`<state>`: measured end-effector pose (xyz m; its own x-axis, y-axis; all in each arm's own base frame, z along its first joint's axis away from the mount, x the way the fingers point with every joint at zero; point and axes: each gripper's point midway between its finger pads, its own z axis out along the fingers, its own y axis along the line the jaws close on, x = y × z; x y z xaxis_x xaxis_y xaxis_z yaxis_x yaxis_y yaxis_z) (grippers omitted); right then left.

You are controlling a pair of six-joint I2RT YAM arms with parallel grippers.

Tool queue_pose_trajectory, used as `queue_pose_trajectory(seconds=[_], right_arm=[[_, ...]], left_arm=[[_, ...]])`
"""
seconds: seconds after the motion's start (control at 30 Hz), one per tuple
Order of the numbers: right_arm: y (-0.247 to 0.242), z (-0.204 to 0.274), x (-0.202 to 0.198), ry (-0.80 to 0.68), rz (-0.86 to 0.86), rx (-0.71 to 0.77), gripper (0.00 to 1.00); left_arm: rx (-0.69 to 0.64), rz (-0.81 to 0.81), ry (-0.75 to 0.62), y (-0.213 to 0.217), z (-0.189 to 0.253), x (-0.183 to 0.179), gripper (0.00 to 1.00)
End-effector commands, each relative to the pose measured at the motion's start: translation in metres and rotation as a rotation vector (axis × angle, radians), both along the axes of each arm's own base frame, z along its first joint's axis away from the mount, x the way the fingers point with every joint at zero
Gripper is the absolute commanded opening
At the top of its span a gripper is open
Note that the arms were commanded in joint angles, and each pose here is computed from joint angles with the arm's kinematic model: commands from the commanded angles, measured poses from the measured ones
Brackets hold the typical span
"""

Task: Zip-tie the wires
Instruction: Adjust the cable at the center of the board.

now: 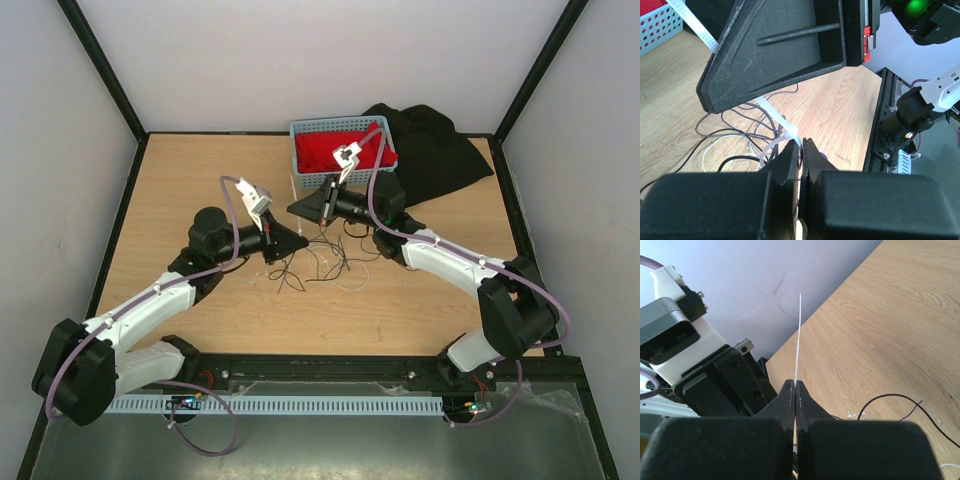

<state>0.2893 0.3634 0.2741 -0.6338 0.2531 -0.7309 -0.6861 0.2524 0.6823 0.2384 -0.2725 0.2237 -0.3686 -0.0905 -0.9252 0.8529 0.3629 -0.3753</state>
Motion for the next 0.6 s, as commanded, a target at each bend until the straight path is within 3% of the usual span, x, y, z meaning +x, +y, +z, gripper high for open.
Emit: queue_pose_trajectory(seconds=[0.0,0.13,0.23,0.57], right_arm=[[-0.005,0.018,0.002,-0.055,-0.011,0.004,0.0],[-0.007,0.018,0.001,-0.056,-0.014,-0.007,0.0],[-0.008,0.016,-0.001,-0.052,-0.014,-0.012,0.0],[-0.006,0.016,-0.002,-0.037,-0.005,-0.003,0.0]], left_arm=[[-0.021,-0.005,-0.046,0.0,0.009,-0.002,0.08],[-0.024,0.023,-0.053,0.006,0.01,0.0,0.41],[-0.035,0.053,-0.065,0.013,0.015,0.002,0.53],[-0.051,0.084,-0.092,0.018,0.031,0.01,0.64]])
